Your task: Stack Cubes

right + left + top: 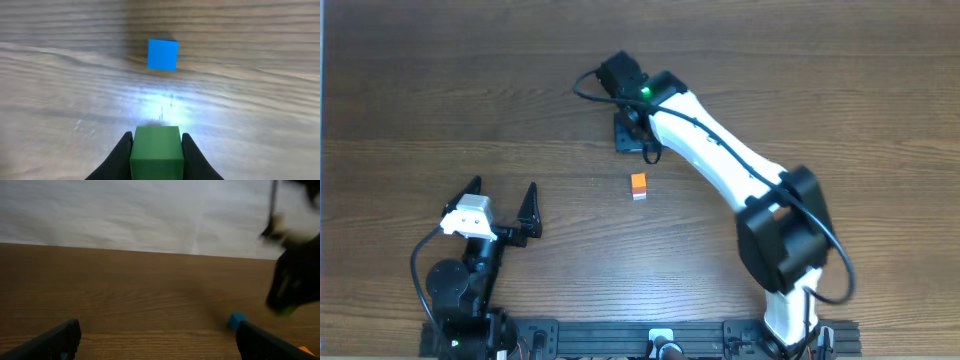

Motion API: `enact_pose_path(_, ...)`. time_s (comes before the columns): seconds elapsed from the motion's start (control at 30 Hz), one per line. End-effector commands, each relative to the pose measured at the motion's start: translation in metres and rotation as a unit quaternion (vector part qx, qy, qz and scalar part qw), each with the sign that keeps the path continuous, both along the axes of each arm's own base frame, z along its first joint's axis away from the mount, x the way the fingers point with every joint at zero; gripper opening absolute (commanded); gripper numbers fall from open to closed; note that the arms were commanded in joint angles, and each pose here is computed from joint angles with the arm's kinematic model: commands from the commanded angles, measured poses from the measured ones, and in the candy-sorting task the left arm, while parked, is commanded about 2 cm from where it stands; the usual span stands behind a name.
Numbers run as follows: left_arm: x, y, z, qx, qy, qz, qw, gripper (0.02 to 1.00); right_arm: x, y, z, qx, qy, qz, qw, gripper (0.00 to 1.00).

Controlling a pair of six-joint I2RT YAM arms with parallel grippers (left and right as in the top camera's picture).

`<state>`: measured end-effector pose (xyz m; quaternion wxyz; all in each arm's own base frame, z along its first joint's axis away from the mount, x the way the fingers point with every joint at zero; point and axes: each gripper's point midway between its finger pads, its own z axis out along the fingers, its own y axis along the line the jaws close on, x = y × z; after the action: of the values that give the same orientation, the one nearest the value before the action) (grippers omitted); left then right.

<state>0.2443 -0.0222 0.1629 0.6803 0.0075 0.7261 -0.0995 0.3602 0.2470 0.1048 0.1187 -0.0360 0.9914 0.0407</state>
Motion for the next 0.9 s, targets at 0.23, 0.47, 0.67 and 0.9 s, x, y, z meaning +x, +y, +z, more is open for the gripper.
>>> enact_pose_path(0.23,0.0,-0.001,-0.001,0.005,-0.001,-0.004,1.0,0.998,-0.051,0.002,0.017,-0.02,0.029,0.001,0.999,0.012)
enact_pose_path(0.47,0.0,-0.001,-0.001,0.005,-0.001,-0.004,1.0,0.996,-0.071,0.004,-0.001,-0.025,0.062,-0.005,0.998,0.012)
enact_pose_path(0.67,0.0,-0.001,-0.001,0.005,-0.001,-0.004,1.0,0.998,-0.068,0.006,-0.01,-0.017,0.055,-0.008,0.998,0.012)
enact_pose_path(0.9,0.0,-0.001,-0.001,0.005,-0.001,-0.004,1.0,0.998,-0.066,0.008,-0.013,-0.014,0.05,-0.009,0.999,0.012)
